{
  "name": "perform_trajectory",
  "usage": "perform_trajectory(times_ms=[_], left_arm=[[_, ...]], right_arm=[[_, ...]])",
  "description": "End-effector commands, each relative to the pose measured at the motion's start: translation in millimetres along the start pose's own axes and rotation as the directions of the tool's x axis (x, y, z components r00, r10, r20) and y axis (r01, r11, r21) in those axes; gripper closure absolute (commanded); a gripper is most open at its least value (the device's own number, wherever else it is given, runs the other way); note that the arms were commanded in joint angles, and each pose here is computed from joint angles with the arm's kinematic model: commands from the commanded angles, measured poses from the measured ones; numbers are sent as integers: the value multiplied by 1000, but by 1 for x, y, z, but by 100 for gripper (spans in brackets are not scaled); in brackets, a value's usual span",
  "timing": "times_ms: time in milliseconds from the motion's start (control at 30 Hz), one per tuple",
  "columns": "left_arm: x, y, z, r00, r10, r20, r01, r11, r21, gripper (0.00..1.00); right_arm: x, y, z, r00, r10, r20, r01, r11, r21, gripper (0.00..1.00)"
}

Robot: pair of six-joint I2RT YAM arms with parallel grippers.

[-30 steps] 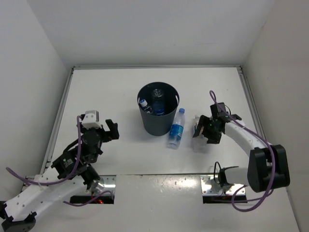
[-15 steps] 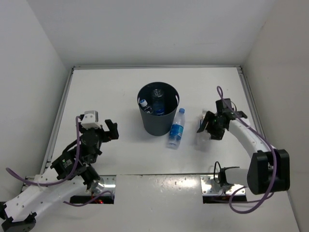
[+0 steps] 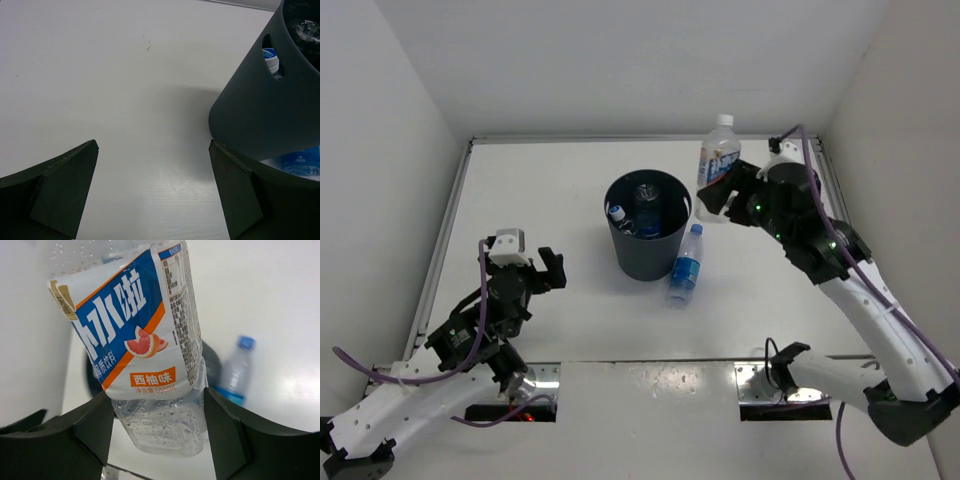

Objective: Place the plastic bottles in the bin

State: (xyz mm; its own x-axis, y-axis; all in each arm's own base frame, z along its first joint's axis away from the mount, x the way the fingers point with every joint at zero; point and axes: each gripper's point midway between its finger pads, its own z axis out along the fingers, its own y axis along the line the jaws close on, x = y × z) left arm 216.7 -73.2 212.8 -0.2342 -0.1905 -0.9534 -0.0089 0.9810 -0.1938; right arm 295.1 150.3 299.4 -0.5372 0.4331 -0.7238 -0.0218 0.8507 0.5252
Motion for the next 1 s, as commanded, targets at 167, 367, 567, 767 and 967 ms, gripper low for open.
perform_trajectory(times_ms=[167,367,567,767,967], left_arm=[[-16,-4,-1,999,-31,44,31,999,16,0],[-16,-4,-1,999,-31,44,31,999,16,0],[-16,-4,-1,999,-31,44,31,999,16,0],[-16,-4,-1,999,-31,44,31,999,16,0],[-16,-4,-1,999,-31,44,31,999,16,0]], right_arm=[[-4,113,0,967,-161,196,196,965,-173,96],[19,124,30,967,-219,131,238,958,-157,96],[18,124,42,959,-246,139,265,954,-142,82],[31,118,55,953,-294,79,301,947,-114,34],[4,112,55,940,-314,132,325,943,-75,11]])
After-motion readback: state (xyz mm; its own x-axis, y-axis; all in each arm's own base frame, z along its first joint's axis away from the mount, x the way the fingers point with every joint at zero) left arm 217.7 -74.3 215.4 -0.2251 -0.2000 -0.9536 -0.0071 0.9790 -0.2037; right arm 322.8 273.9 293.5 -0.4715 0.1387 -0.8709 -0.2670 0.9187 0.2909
